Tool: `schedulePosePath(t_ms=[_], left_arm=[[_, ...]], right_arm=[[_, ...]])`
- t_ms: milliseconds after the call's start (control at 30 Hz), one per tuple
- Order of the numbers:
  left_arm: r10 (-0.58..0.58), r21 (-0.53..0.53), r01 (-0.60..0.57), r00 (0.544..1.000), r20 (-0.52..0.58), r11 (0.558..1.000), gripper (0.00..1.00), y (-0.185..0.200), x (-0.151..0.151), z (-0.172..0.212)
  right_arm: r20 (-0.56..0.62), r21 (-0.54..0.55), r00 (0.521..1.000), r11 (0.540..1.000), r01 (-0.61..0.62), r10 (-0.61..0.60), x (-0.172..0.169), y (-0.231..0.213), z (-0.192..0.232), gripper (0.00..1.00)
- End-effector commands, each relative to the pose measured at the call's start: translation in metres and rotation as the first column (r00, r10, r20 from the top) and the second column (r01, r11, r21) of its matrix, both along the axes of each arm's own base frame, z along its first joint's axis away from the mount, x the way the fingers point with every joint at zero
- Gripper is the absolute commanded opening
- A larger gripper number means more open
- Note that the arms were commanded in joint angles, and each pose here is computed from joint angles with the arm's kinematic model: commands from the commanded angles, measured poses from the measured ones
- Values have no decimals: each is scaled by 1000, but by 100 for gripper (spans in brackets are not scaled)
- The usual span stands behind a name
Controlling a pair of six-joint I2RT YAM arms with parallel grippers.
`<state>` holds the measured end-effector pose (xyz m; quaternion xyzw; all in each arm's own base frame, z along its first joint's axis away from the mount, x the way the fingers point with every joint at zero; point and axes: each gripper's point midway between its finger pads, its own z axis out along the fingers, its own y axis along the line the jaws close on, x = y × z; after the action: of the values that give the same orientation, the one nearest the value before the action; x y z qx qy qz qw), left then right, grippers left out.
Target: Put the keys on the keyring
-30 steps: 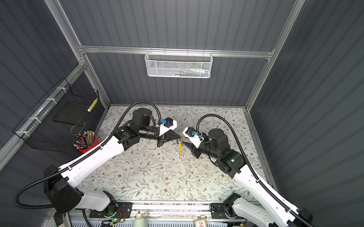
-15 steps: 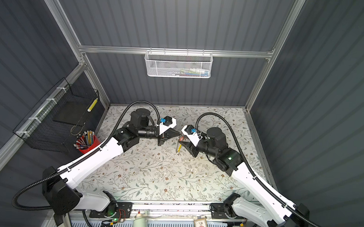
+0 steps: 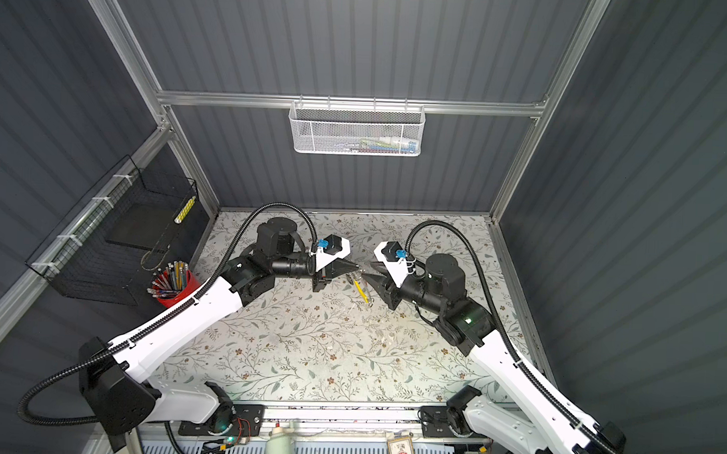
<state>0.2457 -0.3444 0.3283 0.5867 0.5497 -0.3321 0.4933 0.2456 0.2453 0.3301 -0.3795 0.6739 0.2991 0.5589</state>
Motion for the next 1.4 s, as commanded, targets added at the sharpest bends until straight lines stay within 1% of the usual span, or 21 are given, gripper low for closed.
schedulePosePath(t_ms=[0,100,333,433,567,700,900,1033,1200,1367], left_arm=[[-21,-10,22,999,37,1000,0,3,-8,8],[-23,-7,24,999,44,1000,0,3,-9,8],[-27,2,27,998,56,1000,0,5,-11,6],[-23,0,23,998,65,1000,0,5,-11,7],[-18,-27,20,997,77,999,0,6,-12,13],[-26,-73,32,997,77,997,0,5,-15,20],[-68,-133,77,995,71,988,0,2,-23,28],[-54,-158,65,996,74,985,0,2,-22,29],[-43,-182,57,996,83,982,0,3,-21,34],[-47,-209,66,995,93,976,0,4,-23,38]], right_arm=[[-40,46,998,998,-40,42,-1,6,4,30],[-65,47,996,998,-51,54,0,9,3,23],[-106,34,994,999,-35,39,5,10,-2,10],[-99,28,994,999,-32,35,5,8,-2,0],[-94,19,995,999,-43,44,3,7,-5,0],[-115,10,990,997,-80,80,-2,8,-16,0],[-131,39,983,992,-120,125,-5,11,-18,0],[-124,71,978,985,-158,166,-9,14,-15,0],[-150,64,974,985,-160,168,-10,13,-25,0],[-182,74,962,978,-194,204,-12,14,-31,0]])
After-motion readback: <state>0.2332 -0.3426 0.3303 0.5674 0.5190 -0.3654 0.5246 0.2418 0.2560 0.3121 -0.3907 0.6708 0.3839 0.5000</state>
